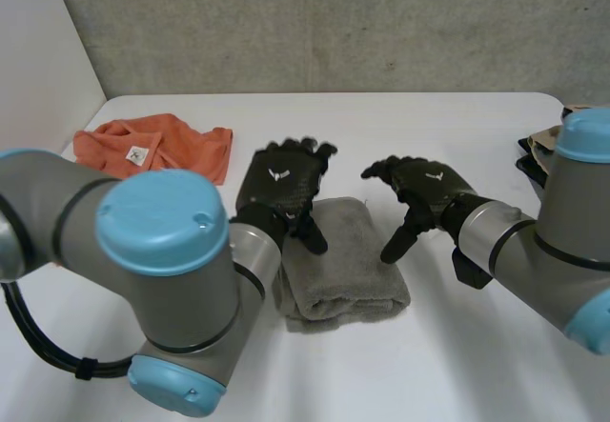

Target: Fold the laundry.

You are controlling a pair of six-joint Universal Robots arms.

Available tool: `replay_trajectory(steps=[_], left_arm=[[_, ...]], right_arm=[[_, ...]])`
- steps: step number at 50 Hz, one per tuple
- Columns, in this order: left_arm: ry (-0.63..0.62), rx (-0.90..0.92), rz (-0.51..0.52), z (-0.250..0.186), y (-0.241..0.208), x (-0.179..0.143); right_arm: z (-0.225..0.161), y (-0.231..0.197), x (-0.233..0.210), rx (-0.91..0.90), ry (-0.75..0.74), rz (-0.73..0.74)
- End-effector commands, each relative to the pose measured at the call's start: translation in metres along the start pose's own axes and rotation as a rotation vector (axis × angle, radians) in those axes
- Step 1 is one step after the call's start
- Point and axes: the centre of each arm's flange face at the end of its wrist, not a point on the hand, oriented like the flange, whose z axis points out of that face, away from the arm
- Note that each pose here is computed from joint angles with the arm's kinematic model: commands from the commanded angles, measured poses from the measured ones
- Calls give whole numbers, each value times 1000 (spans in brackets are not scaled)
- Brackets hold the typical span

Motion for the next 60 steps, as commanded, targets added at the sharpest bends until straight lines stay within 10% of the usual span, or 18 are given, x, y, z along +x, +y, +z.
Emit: replay_trajectory(steps=[1, 21, 37, 45, 60], left_arm=[[-5, -130, 32, 3, 30, 0], [-16, -268, 224, 17, 61, -19], [223, 41, 178, -18, -63, -17], [470, 33, 163, -42, -80, -10], [422, 25, 150, -36, -81, -22]], right_arm=[[20, 17, 4, -97, -4, -43], [42, 48, -13, -176, -47, -304], [-17, -11, -31, 124, 10, -317], [-38, 37, -51, 90, -43, -336], [-16, 97, -67, 77, -87, -515]])
